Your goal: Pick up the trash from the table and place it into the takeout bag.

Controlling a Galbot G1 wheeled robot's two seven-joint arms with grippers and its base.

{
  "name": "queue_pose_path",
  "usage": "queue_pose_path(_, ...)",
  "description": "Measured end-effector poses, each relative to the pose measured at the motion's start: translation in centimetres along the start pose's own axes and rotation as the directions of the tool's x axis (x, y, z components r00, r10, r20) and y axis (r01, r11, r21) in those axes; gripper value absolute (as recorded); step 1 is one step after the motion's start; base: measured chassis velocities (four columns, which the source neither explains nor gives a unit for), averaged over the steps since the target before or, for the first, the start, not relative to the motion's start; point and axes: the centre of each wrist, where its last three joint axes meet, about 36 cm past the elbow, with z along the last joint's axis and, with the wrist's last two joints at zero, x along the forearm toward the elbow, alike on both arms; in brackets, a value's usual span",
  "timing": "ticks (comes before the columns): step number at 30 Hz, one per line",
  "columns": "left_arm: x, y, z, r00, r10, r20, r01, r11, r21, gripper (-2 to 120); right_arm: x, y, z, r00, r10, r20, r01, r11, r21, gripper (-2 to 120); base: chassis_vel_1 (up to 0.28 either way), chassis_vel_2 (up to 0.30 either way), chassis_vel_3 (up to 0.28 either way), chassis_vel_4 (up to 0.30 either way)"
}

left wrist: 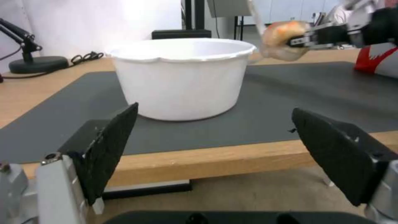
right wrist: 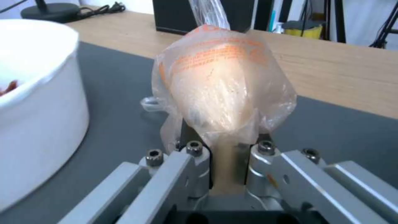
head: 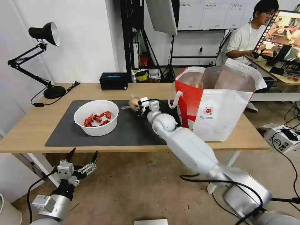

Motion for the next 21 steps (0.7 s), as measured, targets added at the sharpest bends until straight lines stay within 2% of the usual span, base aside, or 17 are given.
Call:
queue_pose_path(10,0.2,-0.3,0.3,1.000,-0.005,0.001,0.005,1.000,0.005,100,6.6,1.0,0.2,0.995,-0.048,0.090,0.046,0.999,0.025,7,0.000,0.000,0.000,0.000)
queue_pose_path(13,0.3,-0.1,0.1,1.000,-0.008,0.002,0.008,1.000,-0.001,100,9.9,1.4,-0.8,0.982,-0.079,0.170,0.077,0.997,0.020,7,0.000,0.000,0.000,0.000)
queue_pose_path(21,0.5,0.4,-0.3,1.000,-0.018,0.008,0.018,1.000,-0.005,100,14.9,1.1,-3.3,0.952,-0.059,0.299,0.070,0.997,-0.024,7,0.000,0.000,0.000,0.000)
